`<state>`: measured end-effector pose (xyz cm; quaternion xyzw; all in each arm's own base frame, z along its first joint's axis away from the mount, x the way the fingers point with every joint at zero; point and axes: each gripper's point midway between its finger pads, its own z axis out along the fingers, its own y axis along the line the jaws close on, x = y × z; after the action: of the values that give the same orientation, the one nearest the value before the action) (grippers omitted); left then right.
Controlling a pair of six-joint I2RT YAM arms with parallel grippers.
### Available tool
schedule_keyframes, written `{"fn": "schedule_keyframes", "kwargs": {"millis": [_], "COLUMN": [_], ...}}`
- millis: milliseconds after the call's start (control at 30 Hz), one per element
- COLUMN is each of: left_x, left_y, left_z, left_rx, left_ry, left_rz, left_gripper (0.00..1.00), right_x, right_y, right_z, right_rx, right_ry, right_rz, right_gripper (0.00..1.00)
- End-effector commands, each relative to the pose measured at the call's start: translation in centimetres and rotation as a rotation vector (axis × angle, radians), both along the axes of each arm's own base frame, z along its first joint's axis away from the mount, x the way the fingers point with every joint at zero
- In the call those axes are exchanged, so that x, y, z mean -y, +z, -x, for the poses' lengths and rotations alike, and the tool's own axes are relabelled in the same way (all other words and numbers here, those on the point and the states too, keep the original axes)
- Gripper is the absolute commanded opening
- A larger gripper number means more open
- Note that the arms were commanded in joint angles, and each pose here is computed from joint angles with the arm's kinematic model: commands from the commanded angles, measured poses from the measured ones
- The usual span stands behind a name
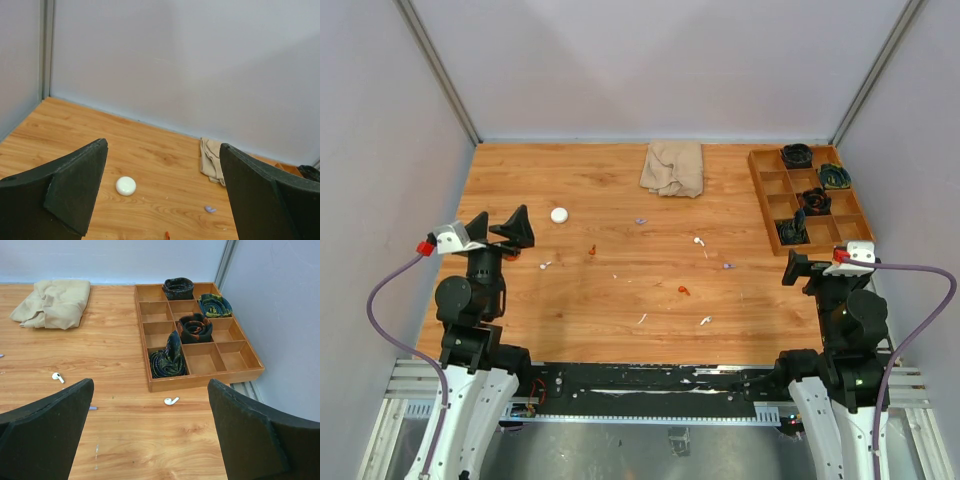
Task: Insert the wireless bluetooth earbuds into the charging case
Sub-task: Pick up the charging case at the center of the board.
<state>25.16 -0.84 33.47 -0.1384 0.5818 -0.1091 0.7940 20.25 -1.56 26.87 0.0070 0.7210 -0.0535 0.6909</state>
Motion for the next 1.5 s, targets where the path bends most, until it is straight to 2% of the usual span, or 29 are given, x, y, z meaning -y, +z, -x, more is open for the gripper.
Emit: {"fn": "schedule_keyframes", "kwargs": {"millis": [0,333,567,933,1200,1467], "left_x": [0.0,0.2,-0.5,-2.8,-6.2,-8.9], "left_y": [0.4,-0.8,-2.7,-12.3,-17.1,-22.9], "left_z": [-0.3,-2.0,-3.8,-7.5,-8.1,-7.4], "left_rx": [0.011,-0.082,-0.231,-0.697,-0.882,-1.024], "left_ry": [0.007,0.011,0.071,0.278,0.426,0.537], "left_rz": [0.018,0.035,0.047,0.103,0.162,0.305], "left_gripper": [0.99,0.99,0.99,0.99,0.99,0.99], "right_x": [-0.5,-0.6,-1.0,-1.9,-1.8,-1.9], "right_y": [1.5,1.8,1.5,1.6,2.0,2.4], "right_z": [0.3,0.6,0.4,0.6,1.1,1.5], "right_rx": [0.063,0.09,0.085,0.094,0.126,0.157], "right_ry": [0.029,0.038,0.058,0.106,0.102,0.109], "right_rz": [-0.008,-0.008,-0.011,-0.018,-0.027,-0.032], "right_gripper": [0.99,0.99,0.98,0.98,0.99,0.99]}}
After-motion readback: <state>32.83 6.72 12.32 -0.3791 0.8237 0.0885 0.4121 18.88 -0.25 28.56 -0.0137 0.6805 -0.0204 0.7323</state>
